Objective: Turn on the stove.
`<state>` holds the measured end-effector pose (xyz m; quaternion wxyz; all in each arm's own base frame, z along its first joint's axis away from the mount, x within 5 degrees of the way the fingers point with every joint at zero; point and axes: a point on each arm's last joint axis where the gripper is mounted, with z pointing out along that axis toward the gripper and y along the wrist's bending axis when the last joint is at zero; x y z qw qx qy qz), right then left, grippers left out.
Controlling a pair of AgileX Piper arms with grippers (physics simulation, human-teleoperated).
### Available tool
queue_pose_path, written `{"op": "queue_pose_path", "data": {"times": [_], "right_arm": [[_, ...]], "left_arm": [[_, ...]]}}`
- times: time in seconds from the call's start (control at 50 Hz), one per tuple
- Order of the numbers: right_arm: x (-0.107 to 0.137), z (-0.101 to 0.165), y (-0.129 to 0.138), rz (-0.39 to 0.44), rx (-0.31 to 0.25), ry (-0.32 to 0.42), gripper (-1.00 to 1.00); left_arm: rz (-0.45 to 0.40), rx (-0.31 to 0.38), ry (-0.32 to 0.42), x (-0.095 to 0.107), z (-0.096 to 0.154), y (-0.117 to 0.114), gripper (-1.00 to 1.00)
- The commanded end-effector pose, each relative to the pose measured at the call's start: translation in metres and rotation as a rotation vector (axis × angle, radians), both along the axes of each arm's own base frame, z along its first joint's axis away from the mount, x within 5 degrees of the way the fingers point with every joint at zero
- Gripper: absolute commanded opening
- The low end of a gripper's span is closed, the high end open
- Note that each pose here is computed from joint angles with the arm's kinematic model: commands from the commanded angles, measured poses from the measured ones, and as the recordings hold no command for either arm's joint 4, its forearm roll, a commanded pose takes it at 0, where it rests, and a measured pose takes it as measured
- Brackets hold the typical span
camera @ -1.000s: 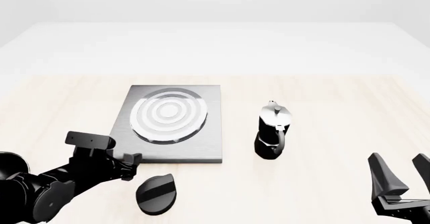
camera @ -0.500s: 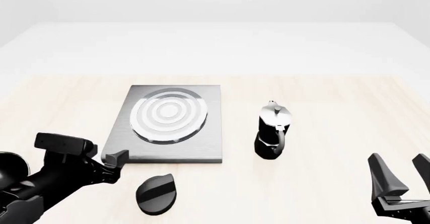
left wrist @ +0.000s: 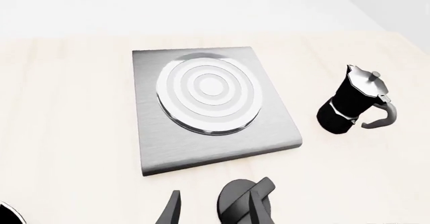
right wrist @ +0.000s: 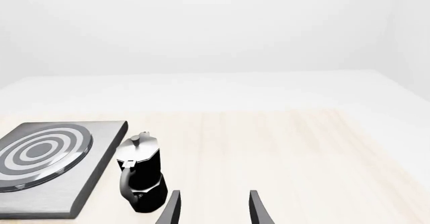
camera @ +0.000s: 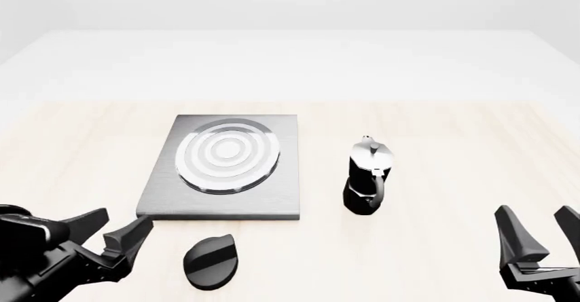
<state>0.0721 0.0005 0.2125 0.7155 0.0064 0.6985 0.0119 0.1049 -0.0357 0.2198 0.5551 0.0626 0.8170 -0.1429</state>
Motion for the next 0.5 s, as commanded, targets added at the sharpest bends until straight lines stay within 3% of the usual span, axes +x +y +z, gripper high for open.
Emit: {"op": "queue_pose_path", "data": {"times": [0.02,0.14,0.2,0.28,0.5], "right_arm": [[0.000,0.000,0.000,0.001,-0.001,0.000,1.00],[-0.001,0.000,0.000,0.002,-0.002,-0.002,1.00],[-0.003,0.000,0.000,0.003,0.003,-0.010,1.00],[-0.006,0.000,0.000,0.003,0.008,-0.016,1.00],[-0.005,0.000,0.000,0.007,0.000,-0.017,1.00]], "left_arm": [[0.024,-0.100,-0.050,-0.030,0.003,0.010,1.00],[0.023,-0.131,-0.073,-0.046,0.004,0.015,1.00],[-0.006,-0.142,-0.126,-0.062,0.010,0.020,1.00],[-0.023,-0.121,-0.165,-0.064,0.016,0.020,1.00],[-0.025,-0.068,-0.189,-0.064,0.014,0.020,1.00]]}}
